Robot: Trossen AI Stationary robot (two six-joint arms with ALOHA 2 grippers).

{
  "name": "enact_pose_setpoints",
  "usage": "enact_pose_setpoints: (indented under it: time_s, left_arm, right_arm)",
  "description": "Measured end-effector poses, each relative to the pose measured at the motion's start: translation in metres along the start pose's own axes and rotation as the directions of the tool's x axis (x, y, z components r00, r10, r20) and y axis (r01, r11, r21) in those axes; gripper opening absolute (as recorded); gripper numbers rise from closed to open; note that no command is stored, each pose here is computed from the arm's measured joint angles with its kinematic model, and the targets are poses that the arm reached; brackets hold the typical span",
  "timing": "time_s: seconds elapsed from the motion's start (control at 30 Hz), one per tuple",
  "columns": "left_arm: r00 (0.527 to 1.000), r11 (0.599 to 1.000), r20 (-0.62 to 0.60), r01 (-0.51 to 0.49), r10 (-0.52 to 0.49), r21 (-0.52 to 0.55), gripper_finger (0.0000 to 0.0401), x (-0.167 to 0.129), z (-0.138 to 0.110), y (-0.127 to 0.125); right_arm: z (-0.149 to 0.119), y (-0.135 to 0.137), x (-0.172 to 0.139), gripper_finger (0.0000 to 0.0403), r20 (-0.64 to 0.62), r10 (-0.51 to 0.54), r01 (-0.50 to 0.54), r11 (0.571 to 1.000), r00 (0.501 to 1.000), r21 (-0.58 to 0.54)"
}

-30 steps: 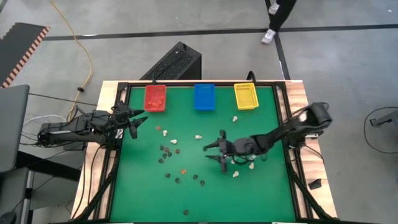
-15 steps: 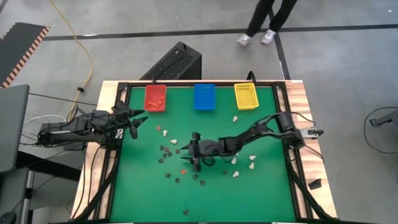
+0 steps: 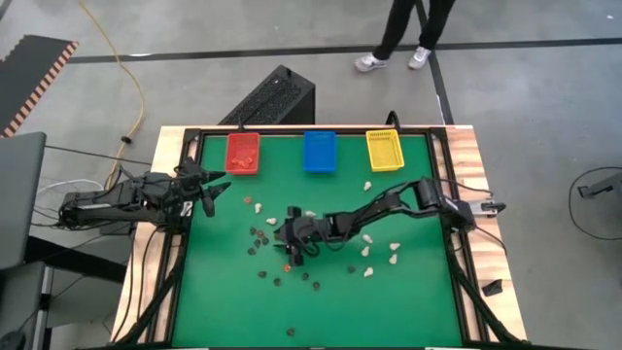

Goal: Sort Halloween decoration
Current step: Put the orange pumpkin toy into the red bin

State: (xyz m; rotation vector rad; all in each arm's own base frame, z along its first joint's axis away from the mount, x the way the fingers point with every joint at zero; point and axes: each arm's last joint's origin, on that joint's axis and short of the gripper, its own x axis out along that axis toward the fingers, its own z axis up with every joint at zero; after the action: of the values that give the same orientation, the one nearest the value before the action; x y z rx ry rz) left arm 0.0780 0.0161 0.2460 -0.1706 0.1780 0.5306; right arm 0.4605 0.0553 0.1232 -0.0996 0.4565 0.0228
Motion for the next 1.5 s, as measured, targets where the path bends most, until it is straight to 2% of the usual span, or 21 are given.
enact_pose_setpoints:
  time_s: [0.23, 0.63, 0.77, 1.07, 1.5]
  left_arm:
    - [1.0, 1.0, 0.0, 0.0, 0.0, 0.0, 0.0169, 0.0, 0.0, 0.0]
    - [1.0, 1.0, 0.0, -0.001, 0.001, 0.0, 0.0169, 0.0, 0.0, 0.0]
    - [1.0, 1.0, 0.0, -0.001, 0.001, 0.0, 0.0169, 0.0, 0.0, 0.0]
    - [1.0, 1.0, 0.0, 0.0, 0.0, 0.0, 0.0169, 0.0, 0.0, 0.0]
    - [1.0, 1.0, 0.0, 0.0, 0.0, 0.0, 0.0169, 0.0, 0.0, 0.0]
  right_arm:
    - [-0.001, -0.014, 0.001, 0.0226, -0.008, 0.007, -0.007, 1.0, 1.0, 0.029]
    - [-0.034, -0.012, 0.026, 0.0224, -0.001, 0.005, -0.005, 0.994, 1.0, 0.109]
    - [-0.033, -0.012, 0.026, 0.0206, -0.003, 0.001, -0.001, 0.994, 1.0, 0.111]
    - [-0.034, -0.012, 0.025, 0.0127, -0.01, -0.003, 0.005, 0.985, 1.0, 0.172]
    - [-0.026, -0.009, 0.021, 0.0126, 0.007, -0.014, 0.012, 0.978, 1.0, 0.209]
